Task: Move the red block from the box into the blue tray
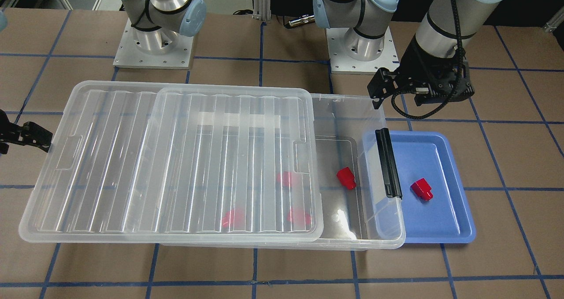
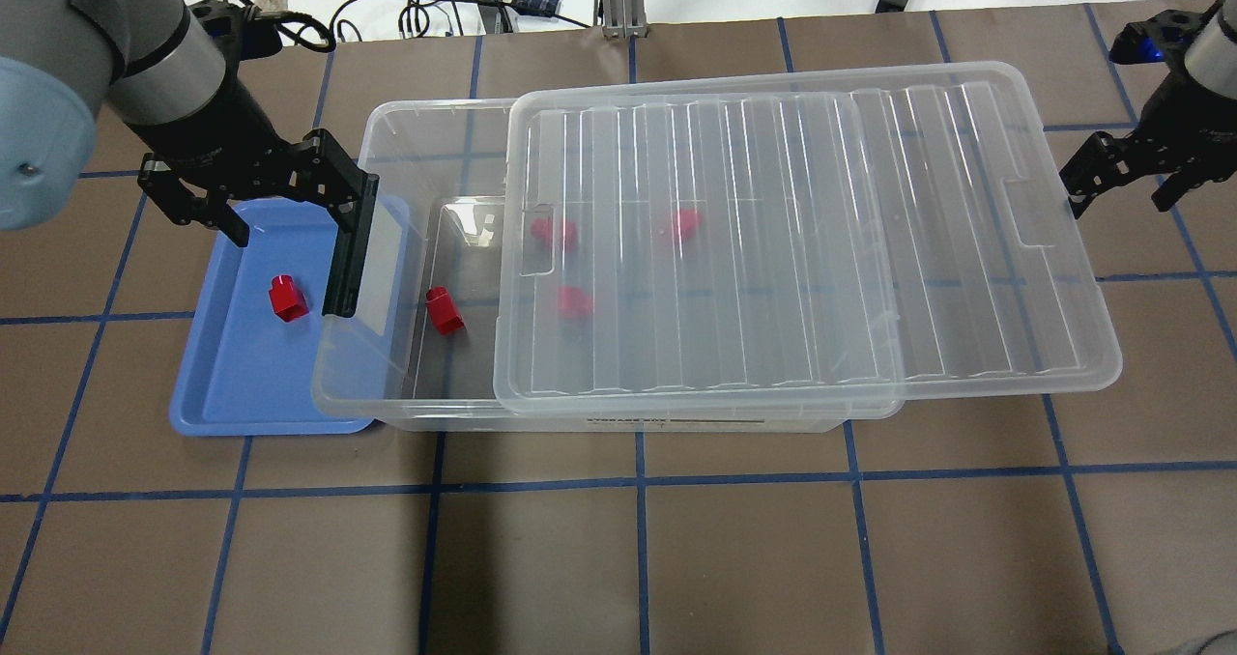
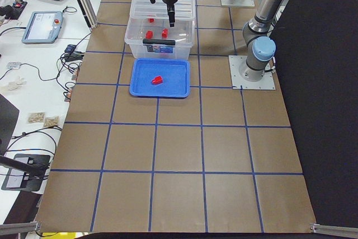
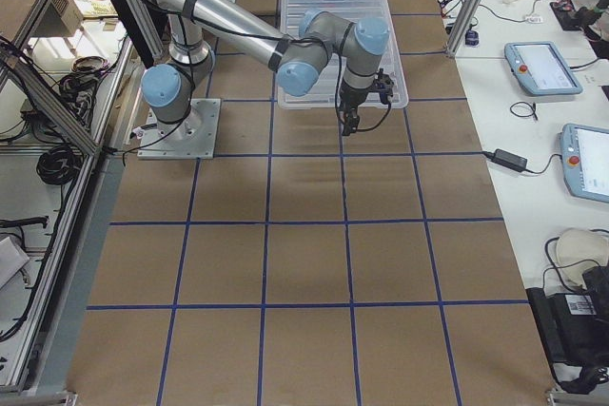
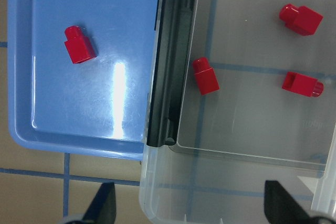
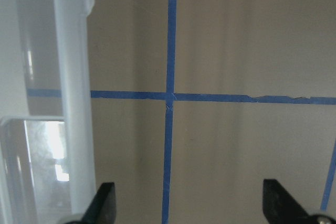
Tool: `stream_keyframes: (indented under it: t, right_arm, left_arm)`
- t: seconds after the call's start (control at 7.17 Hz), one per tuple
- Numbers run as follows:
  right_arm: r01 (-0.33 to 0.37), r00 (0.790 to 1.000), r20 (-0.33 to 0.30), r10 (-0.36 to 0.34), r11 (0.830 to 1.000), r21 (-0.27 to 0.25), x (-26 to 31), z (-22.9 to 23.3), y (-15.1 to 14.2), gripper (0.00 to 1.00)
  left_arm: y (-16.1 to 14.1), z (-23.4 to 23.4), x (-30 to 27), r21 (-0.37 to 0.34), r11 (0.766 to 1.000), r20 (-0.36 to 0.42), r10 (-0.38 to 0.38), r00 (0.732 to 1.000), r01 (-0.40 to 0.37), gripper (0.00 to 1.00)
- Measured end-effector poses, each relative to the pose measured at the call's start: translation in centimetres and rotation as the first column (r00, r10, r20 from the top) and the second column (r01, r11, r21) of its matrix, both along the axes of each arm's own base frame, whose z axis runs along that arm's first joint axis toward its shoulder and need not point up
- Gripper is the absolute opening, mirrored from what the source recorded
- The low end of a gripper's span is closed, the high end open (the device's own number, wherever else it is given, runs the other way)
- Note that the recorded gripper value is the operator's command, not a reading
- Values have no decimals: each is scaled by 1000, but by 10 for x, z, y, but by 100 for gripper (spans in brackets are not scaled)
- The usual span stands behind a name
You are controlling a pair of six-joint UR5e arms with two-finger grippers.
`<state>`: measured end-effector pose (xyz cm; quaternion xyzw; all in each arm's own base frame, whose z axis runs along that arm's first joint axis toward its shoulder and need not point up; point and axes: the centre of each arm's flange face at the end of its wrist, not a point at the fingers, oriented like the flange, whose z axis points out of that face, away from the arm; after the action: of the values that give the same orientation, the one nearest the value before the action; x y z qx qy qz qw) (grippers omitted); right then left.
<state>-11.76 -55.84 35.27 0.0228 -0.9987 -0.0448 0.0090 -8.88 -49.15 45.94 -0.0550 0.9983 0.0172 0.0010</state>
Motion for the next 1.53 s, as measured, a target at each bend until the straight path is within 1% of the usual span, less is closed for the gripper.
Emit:
stream_keyframes:
  t: [0.42,1.12,1.53]
  right_arm:
    - [-4,1000,-3,4,1000,-3,15,2,-2,100]
    - [16,1000,-10,-16,1000,-6,44,3,-5,100]
    - [26,1000,-12,-26,1000,-1,72,0,-7,100]
  left_arm:
    - [0,1,2,-4,1000,0,2,1000,-2,100]
    - [-1,2,4,-11,1000,1,5,1000,-5,100]
    - [-1,3,4,-14,1000,2,6,1000,-6,100]
